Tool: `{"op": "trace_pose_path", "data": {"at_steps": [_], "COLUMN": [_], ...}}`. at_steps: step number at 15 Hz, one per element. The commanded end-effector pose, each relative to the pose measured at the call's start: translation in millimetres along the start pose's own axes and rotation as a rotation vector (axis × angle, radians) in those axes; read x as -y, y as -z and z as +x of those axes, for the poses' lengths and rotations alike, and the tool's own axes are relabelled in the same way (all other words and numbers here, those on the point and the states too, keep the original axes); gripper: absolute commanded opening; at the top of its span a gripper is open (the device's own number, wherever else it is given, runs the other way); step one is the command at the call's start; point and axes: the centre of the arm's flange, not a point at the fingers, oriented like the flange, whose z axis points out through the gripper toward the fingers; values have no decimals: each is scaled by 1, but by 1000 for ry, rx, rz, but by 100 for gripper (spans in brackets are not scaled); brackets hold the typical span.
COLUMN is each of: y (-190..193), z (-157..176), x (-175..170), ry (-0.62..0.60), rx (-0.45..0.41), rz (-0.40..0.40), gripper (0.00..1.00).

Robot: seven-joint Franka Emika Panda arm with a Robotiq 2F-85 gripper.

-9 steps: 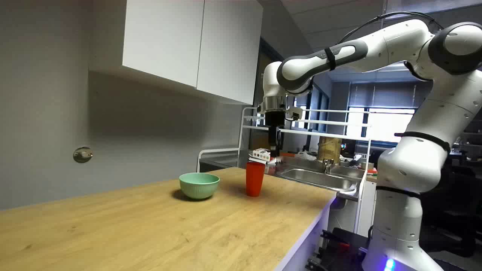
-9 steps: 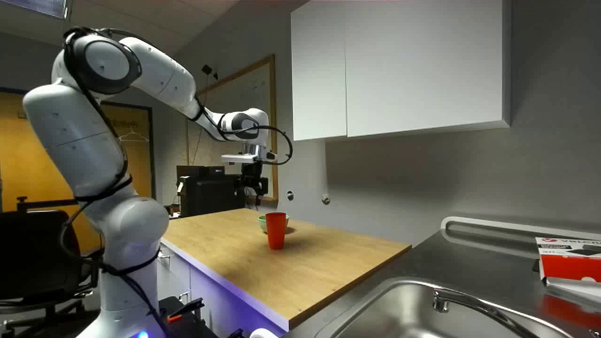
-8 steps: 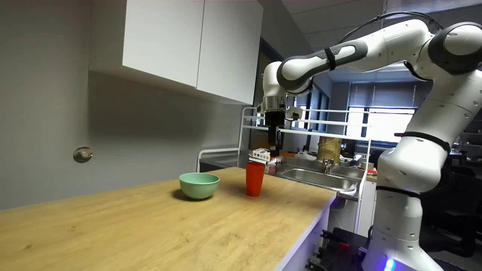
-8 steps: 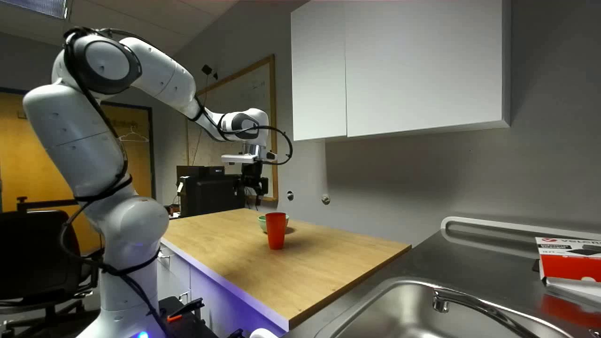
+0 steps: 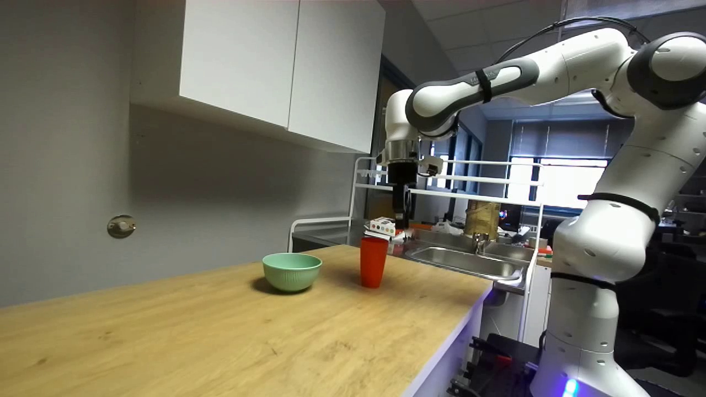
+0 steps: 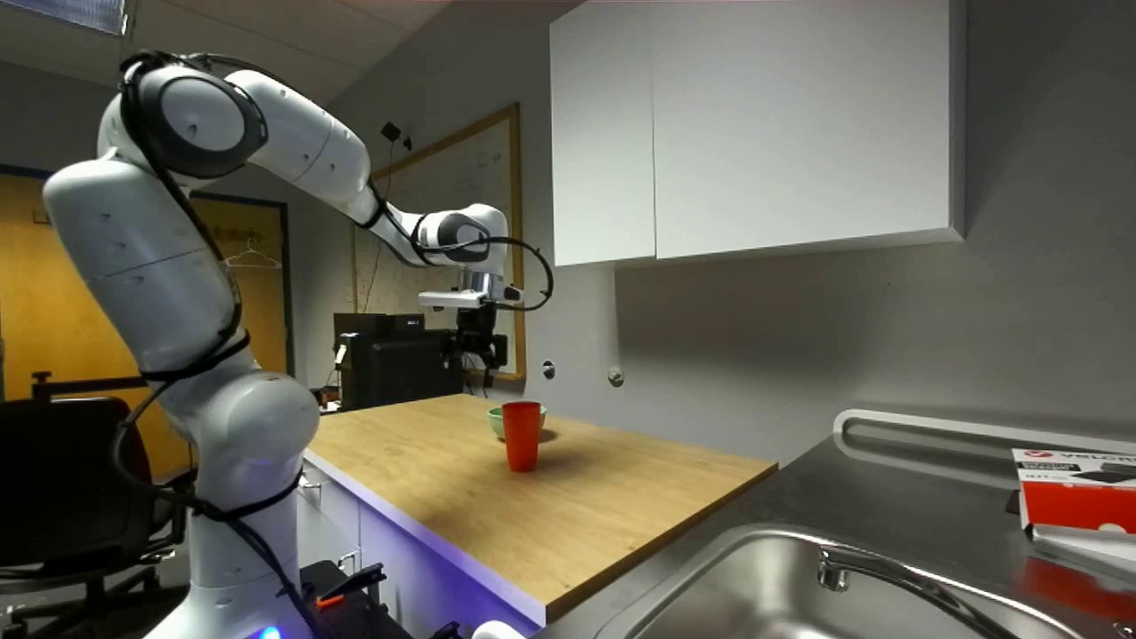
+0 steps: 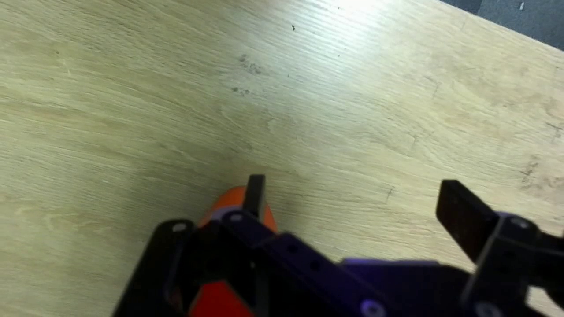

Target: Pour the content from the orange cup into the bowl

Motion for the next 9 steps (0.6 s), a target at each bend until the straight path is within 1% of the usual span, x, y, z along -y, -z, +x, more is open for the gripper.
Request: {"op": "trace_pose_path", "data": {"at_steps": [1,6,9], "y": [0,-1,-1], "z": [0,3,10], "x": [0,-3,-10], "ry": [0,-9,-55], "rx": [0,-2,-16], "rz": [0,-2,-14], "gripper": [100,100,100]}}
